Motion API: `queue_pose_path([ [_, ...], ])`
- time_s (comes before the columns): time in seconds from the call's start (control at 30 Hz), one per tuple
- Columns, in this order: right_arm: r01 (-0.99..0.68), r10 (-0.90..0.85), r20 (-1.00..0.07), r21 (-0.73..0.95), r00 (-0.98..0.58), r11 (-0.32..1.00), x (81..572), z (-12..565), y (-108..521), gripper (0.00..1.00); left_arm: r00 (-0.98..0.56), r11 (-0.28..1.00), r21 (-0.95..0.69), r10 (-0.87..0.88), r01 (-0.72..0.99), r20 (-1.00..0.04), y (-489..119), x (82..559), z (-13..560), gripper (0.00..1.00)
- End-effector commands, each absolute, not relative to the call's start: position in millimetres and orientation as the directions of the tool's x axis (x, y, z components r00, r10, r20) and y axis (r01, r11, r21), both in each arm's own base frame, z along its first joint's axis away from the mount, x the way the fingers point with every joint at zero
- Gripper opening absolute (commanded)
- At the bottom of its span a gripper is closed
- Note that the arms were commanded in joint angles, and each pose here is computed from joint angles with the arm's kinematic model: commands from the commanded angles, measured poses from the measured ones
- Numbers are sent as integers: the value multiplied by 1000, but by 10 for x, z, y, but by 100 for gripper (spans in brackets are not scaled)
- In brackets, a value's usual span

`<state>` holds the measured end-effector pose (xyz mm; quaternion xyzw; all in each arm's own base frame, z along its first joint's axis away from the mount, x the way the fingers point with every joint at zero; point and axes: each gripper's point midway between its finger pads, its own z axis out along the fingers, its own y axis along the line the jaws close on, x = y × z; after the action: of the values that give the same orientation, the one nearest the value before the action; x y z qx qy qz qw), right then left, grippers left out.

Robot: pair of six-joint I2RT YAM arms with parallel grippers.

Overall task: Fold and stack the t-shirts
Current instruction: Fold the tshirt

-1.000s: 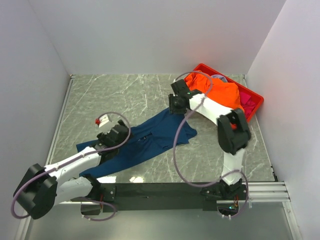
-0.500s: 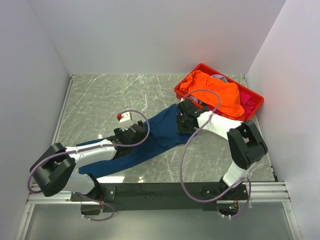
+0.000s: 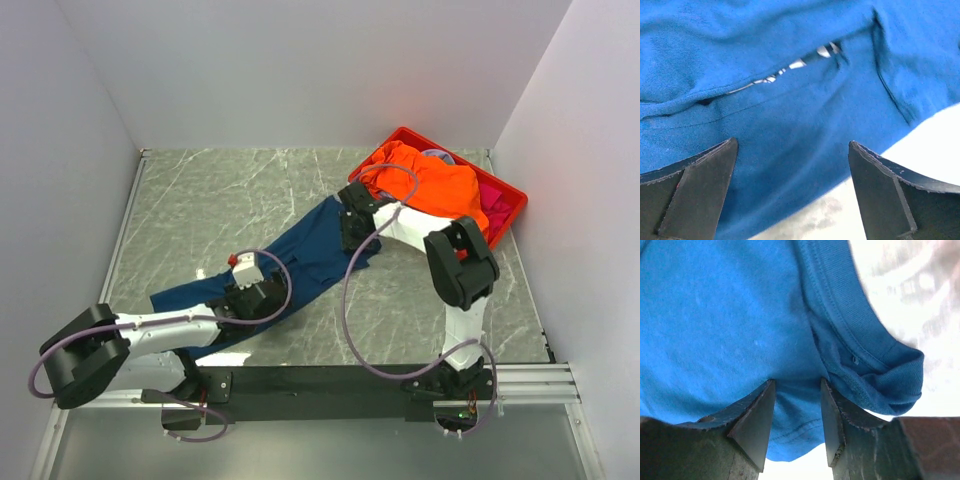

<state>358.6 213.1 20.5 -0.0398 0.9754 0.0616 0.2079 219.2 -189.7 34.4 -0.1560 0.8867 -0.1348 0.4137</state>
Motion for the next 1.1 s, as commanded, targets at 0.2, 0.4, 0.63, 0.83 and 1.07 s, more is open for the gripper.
queue_pose_path([
  [0.2, -161, -103, -387, 119, -916, 980, 4123, 135, 2548, 48, -641, 866, -449, -476, -221, -602, -2066, 1919, 271, 99],
  [0.4, -161, -94, -403, 136, -910, 978, 4411, 171, 2694, 49, -634, 848, -452, -514, -276, -578, -2173, 1885, 301, 99],
  [0.63, -166, -70, -416, 198, -906, 966, 4715, 279, 2808, 49, -628, 817, -524, -544, -242, -557, -2559, 2020, 563, 99],
  [0.83, -196, -66, -463, 239, -884, 951, 4935, 429, 2884, 49, -614, 831, -520, -518, -197, -595, -2787, 2180, 822, 99],
  [1.07, -289, -54, -625, 281, -779, 915, 4882, 1196, 2891, 49, -517, 857, -505, -480, -102, -709, -2823, 2573, 1445, 99],
])
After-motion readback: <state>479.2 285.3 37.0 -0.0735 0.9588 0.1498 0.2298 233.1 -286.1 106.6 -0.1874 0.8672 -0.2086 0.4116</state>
